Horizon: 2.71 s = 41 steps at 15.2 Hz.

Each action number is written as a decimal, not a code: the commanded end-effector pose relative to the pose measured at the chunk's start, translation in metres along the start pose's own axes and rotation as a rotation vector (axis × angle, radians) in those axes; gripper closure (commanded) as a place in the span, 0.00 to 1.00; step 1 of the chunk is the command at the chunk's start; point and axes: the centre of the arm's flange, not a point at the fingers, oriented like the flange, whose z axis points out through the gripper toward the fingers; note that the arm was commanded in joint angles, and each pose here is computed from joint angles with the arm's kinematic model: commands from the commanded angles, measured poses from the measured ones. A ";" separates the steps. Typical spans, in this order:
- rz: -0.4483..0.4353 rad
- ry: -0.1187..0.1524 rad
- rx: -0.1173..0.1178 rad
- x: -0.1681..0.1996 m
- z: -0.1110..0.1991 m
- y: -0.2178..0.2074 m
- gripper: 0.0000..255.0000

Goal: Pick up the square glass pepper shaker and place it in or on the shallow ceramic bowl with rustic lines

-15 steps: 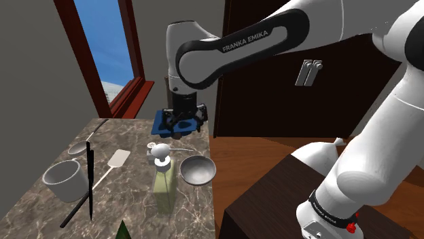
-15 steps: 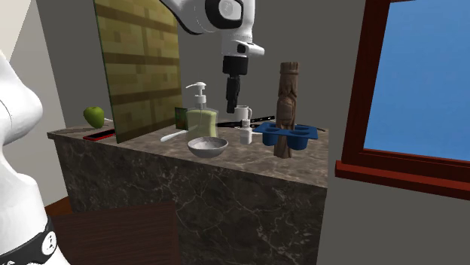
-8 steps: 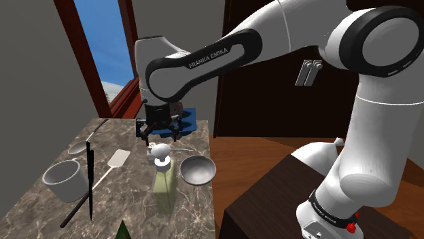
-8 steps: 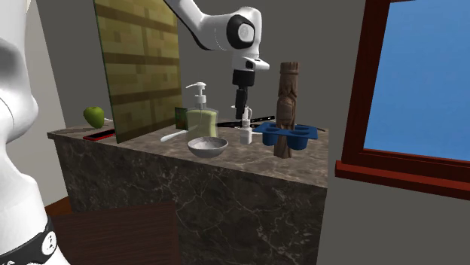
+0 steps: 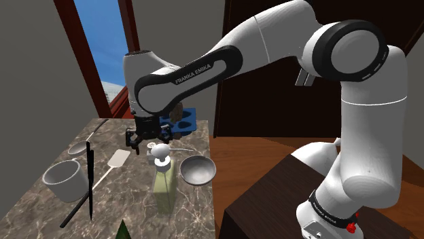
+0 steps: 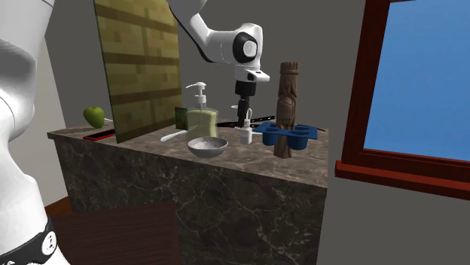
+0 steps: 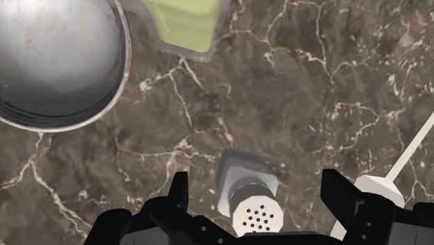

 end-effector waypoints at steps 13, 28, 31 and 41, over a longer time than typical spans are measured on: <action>0.000 0.000 0.000 0.000 0.019 0.000 1.00; 0.000 0.000 0.000 -0.004 -0.023 -0.002 1.00; 0.000 0.000 0.000 -0.005 -0.038 -0.002 1.00; 0.000 0.000 0.000 -0.010 -0.091 -0.004 1.00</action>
